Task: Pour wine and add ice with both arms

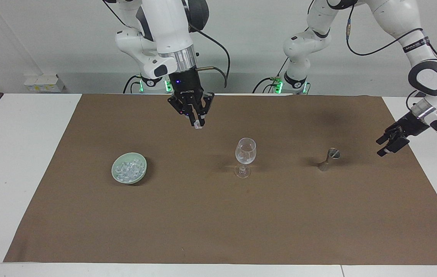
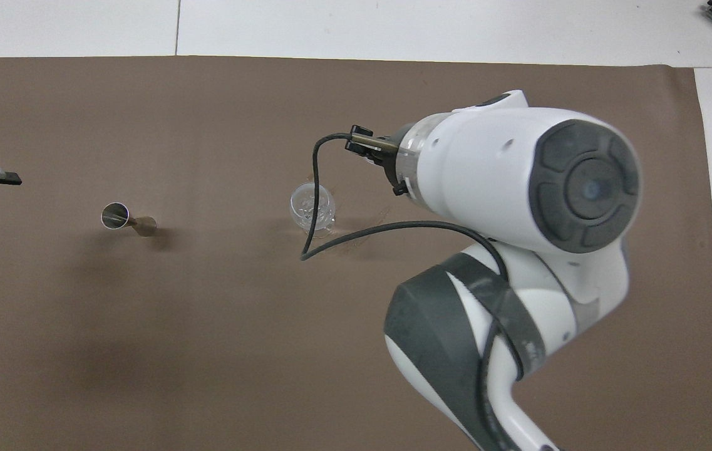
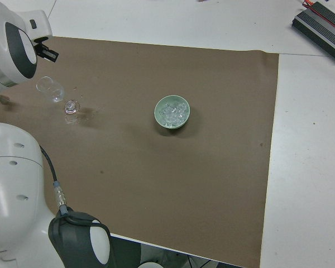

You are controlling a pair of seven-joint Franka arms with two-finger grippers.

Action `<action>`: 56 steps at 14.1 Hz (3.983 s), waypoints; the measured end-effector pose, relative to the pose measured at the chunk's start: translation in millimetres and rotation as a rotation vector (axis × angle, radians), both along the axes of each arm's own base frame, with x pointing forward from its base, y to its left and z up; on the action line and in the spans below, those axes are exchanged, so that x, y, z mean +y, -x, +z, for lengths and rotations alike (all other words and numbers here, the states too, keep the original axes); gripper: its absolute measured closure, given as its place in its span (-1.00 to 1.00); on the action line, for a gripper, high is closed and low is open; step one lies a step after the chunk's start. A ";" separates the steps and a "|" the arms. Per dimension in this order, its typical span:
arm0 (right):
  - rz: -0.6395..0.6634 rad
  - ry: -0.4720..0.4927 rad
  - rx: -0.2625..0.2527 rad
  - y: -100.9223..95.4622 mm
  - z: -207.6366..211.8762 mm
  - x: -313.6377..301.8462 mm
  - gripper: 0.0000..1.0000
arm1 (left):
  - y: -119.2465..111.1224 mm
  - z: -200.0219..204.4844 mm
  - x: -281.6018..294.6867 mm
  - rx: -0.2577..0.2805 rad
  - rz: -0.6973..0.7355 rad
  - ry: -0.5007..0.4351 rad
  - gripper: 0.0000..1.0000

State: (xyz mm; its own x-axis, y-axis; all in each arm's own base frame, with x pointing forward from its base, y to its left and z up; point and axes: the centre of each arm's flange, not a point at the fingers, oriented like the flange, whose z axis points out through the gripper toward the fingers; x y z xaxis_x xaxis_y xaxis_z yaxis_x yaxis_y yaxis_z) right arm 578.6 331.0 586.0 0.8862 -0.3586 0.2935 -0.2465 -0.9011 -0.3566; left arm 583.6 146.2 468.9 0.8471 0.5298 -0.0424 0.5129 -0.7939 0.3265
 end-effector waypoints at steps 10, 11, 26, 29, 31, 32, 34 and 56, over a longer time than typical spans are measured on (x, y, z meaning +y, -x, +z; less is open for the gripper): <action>0.012 -0.055 0.027 16.6 -58.1 79.9 0.49 | 2.7 111.1 -113.0 -0.048 -0.382 -0.236 -1.00; 0.013 -0.049 0.034 18.4 -62.8 80.7 0.49 | 3.8 120.7 -121.0 -0.051 -0.403 -0.252 -1.00; 0.010 -0.008 0.076 25.9 -90.9 73.3 0.49 | 60.3 163.1 -173.2 0.087 -0.606 -0.331 -1.00; 0.007 -0.008 0.077 24.7 -91.4 71.5 0.49 | 61.1 161.0 -176.0 0.089 -0.609 -0.303 -1.00; 0.006 -0.009 0.075 24.0 -91.2 70.6 0.34 | 61.4 161.9 -179.2 0.079 -0.610 -0.274 -1.00; 0.005 -0.009 0.075 23.8 -91.0 70.5 0.15 | 62.0 163.2 -181.3 0.072 -0.610 -0.256 -1.00; 0.006 -0.011 0.073 24.0 -90.6 70.9 0.01 | 63.4 165.6 -183.4 0.063 -0.610 -0.240 -1.00; 0.140 0.316 0.127 25.1 25.5 -109.6 -1.00 | 81.9 185.8 -160.7 0.082 -0.583 -0.309 -1.00</action>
State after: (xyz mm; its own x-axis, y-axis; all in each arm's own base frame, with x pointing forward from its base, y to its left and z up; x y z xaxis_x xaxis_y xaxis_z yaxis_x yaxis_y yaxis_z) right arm 553.6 221.4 611.5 0.9566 -0.1409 0.2551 -0.1378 -0.9900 -0.0303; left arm 501.6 -14.5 654.7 0.9991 -0.0166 -0.0384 -0.0159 -0.9997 0.0177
